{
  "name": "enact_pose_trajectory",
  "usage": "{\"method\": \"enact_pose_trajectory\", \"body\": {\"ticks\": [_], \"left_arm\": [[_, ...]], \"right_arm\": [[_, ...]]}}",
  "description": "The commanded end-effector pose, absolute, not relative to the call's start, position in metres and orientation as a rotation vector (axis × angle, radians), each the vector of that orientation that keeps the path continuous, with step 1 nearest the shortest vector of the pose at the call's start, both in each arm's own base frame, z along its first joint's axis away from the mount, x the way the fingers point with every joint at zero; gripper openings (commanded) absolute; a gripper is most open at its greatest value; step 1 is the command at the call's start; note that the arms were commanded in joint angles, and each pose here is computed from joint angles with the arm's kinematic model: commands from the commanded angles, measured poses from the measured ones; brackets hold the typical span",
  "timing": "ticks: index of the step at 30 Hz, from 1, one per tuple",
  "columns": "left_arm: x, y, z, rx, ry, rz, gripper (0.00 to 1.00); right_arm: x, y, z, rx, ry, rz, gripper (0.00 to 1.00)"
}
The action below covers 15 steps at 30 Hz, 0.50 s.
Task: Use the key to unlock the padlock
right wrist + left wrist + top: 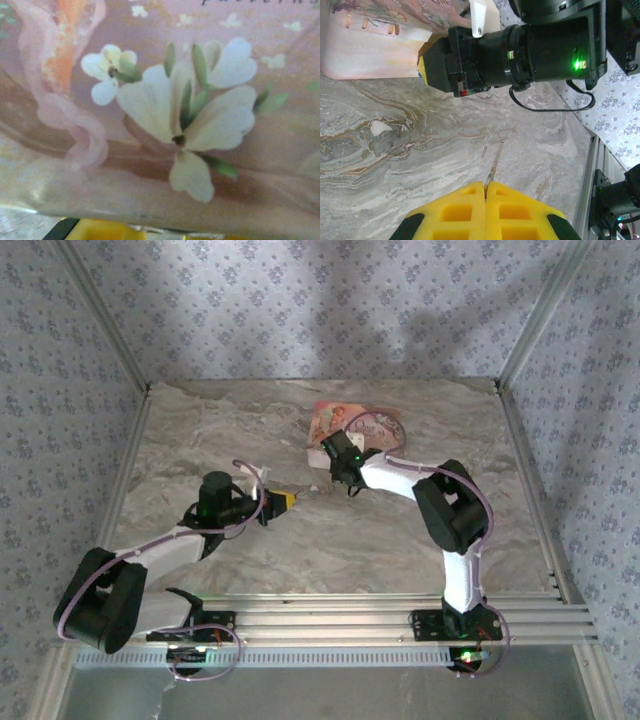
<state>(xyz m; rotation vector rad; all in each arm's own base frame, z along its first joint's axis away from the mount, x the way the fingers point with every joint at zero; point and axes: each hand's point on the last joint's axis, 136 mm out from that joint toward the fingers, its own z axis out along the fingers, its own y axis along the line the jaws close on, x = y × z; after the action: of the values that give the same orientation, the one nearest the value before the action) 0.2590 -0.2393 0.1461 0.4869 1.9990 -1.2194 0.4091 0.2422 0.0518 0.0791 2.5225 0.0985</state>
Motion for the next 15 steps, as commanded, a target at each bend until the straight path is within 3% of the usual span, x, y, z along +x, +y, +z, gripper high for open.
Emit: {"method": "enact_pose_trajectory", "body": {"ticks": [1, 15], "left_arm": [[0.255, -0.248, 0.150, 0.579, 1.953, -1.187, 0.00], [0.278, -0.279, 0.160, 0.533, 1.828, -1.273, 0.00]], "right_arm": [[0.398, 0.258, 0.088, 0.030, 2.545, 0.318, 0.00], [0.351, 0.283, 0.163, 0.111, 2.652, 0.964, 0.00]]}}
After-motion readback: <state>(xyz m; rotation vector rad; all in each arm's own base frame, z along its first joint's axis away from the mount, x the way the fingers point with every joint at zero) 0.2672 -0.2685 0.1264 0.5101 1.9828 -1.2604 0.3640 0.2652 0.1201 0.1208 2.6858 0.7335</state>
